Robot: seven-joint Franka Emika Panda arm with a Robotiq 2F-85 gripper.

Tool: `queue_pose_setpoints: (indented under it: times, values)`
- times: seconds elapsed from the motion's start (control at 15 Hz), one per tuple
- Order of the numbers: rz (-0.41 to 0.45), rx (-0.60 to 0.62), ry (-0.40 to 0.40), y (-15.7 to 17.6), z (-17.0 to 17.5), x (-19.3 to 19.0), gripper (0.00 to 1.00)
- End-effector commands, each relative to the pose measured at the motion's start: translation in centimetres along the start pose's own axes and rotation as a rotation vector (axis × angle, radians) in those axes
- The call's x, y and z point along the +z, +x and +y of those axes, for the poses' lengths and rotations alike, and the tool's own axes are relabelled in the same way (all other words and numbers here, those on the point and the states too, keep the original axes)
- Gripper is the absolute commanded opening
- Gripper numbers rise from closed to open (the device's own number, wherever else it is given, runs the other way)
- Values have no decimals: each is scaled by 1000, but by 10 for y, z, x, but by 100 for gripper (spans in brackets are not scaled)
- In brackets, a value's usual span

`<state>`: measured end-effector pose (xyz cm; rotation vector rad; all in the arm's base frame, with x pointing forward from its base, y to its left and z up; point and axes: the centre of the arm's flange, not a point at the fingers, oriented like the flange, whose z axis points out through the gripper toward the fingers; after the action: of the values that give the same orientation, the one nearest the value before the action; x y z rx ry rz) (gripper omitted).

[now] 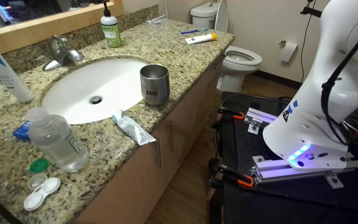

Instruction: Put the stick shaver on the counter

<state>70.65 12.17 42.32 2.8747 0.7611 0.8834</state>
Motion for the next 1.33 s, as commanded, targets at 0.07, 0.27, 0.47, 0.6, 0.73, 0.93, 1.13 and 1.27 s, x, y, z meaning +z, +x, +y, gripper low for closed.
queue_pose_setpoints:
  times: [0.07,0.27,0.47,0.6,0.73,0.93,1.13,1.27]
  values:
    - [24,-4,-37,34,13,39,3]
    - [-24,17,-9,18,21,43,3]
    - [-80,74,-24,7,28,54,3]
    - [-104,109,-16,1,35,52,3]
    - [-84,88,-20,-2,28,53,13]
    - [-113,127,35,-2,33,57,3]
    - [-177,193,116,-4,34,69,3]
    - [-215,214,123,-9,34,74,3]
